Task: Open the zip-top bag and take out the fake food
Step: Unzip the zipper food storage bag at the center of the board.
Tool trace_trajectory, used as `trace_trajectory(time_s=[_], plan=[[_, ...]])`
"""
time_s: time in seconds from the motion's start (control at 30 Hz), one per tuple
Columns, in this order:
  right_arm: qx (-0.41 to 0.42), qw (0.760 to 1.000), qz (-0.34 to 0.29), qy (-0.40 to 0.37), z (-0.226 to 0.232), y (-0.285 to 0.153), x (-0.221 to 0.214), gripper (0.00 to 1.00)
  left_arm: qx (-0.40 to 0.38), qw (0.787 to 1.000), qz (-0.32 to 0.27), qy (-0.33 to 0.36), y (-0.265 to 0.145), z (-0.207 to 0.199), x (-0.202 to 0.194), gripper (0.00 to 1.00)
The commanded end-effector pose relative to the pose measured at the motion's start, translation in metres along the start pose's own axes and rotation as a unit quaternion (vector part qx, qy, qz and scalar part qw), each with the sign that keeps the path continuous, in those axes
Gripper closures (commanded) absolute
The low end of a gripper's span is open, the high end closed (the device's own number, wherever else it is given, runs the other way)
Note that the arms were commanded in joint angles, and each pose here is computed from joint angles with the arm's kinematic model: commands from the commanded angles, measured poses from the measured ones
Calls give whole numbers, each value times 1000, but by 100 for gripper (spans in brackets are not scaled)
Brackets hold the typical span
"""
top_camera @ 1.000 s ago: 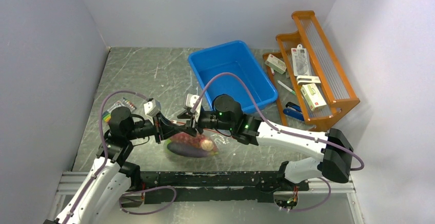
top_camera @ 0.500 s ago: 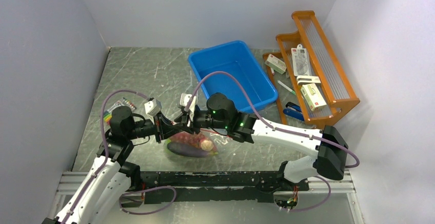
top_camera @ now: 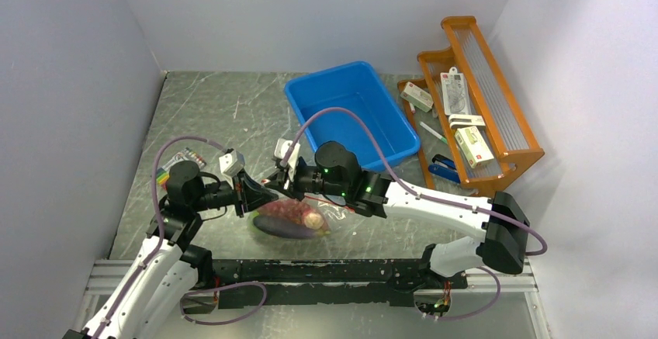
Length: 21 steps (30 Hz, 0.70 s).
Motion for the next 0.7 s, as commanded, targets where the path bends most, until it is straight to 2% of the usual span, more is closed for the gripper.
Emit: trace_trajectory(time_s=[0.0,0.23,0.4,0.47,0.67], plan=[[-44,999,3,-1,-11,-8,2,86,-41,999,1,35,-1,-14,5,93],[-33,999,4,2,-10,-9,7,88,-46,998,1,39,0,-16,4,91],[-18,1000,-22,-4,-7,-14,14,90,-47,998,3,40,0,-16,6,63],[-4,999,-31,-9,-4,-15,17,91,-49,998,4,47,-1,-18,7,57],[59,996,-65,-25,13,-20,15,91,-77,993,-14,88,-7,-32,9,48]])
Point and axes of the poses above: each gripper's point midway between its finger pads, its own y axis out along the fingers, its own z axis along the line the jaws close on, x = y × z, the point moved 7 cm from there along -y, back along the fingers, and after that the axes turned 15 degrees about -y, right-handed, at the moved point
